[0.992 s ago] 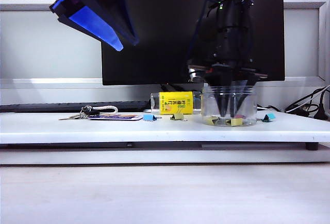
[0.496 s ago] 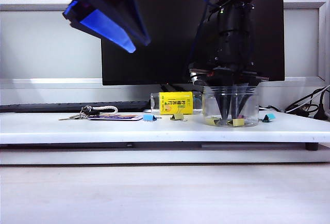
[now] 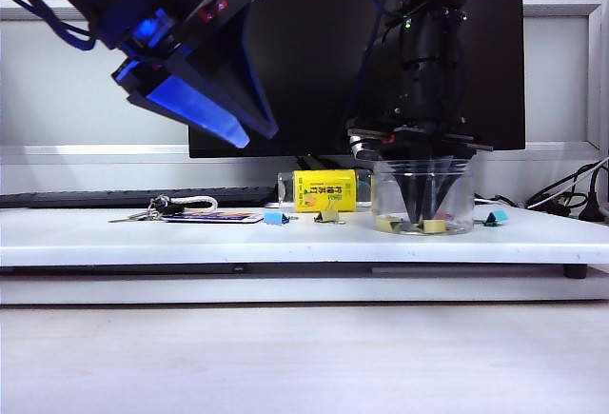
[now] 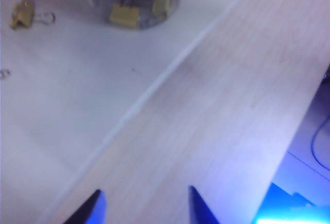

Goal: Take the clips out of the round transparent plastic box and place them on the table.

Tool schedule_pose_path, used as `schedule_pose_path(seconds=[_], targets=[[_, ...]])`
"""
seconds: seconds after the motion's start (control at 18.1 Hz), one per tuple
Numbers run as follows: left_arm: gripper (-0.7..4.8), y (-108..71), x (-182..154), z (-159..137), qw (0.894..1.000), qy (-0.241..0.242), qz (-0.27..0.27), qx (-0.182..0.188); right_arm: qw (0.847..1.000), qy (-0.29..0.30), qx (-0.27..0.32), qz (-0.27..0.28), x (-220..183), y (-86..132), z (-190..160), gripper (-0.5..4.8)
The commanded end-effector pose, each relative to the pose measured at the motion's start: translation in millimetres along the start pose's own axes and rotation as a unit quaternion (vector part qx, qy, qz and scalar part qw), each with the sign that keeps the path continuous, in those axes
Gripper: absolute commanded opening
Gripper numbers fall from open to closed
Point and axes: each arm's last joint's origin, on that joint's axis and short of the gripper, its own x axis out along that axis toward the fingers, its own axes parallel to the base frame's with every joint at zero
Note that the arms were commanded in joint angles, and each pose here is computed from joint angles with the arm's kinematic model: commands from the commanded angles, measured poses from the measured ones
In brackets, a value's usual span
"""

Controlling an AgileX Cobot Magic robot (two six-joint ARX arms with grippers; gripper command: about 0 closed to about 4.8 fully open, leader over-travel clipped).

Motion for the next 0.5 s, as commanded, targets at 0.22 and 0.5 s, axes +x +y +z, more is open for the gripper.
schedule_pose_path(seconds=[0.22,0.5], targets=[[2.14,3.2,20,-13,0.999,0.033,0.004,-0.036,1.0,-0.007,-0.001,0.008,15,0,7,0.52],[2.14,6.1,30,-16,0.997,0.042,0.02,-0.068,1.0,-0.017,-0.002,0.008,15,0,9,0.0]])
